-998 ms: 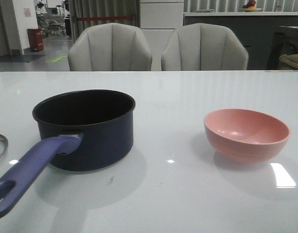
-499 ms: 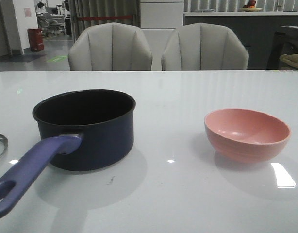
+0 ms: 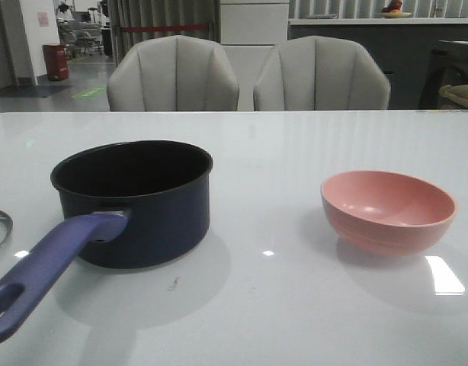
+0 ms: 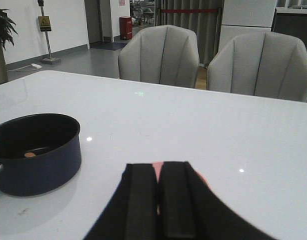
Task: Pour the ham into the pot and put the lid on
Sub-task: 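Release the bowl and withdraw the right gripper, then grasp the glass lid by its purple knob with the left gripper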
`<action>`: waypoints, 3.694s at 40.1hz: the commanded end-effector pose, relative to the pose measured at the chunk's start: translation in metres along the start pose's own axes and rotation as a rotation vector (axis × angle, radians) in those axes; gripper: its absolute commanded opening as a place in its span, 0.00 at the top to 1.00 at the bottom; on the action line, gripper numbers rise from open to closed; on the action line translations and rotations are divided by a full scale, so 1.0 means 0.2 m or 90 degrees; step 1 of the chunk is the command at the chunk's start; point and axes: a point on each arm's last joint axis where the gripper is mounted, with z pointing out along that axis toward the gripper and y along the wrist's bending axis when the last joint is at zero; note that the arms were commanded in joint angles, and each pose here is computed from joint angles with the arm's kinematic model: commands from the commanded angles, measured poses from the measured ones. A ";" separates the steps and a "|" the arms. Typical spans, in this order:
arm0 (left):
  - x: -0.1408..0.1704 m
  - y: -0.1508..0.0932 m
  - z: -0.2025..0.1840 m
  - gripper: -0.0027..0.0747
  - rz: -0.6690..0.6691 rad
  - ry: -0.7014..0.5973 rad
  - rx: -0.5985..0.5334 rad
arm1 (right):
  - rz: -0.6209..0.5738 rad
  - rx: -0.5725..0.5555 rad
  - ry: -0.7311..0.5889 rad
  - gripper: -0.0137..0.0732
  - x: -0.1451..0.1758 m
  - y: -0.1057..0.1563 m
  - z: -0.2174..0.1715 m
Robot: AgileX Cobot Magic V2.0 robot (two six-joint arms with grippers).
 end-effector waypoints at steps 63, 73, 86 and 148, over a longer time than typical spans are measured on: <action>-0.05 0.49 1.32 0.14 -0.200 0.681 -0.167 | -0.003 0.009 -0.056 0.68 -0.08 0.00 0.00; 0.02 0.51 1.37 0.14 -0.195 0.709 -0.171 | -0.003 0.009 -0.056 0.68 -0.08 0.00 0.00; 0.10 0.52 1.41 0.14 -0.212 0.737 -0.178 | -0.003 0.009 -0.056 0.68 -0.08 0.00 0.00; -0.22 0.46 1.41 0.73 -0.178 0.702 -0.131 | -0.003 0.009 -0.056 0.68 -0.08 0.00 0.00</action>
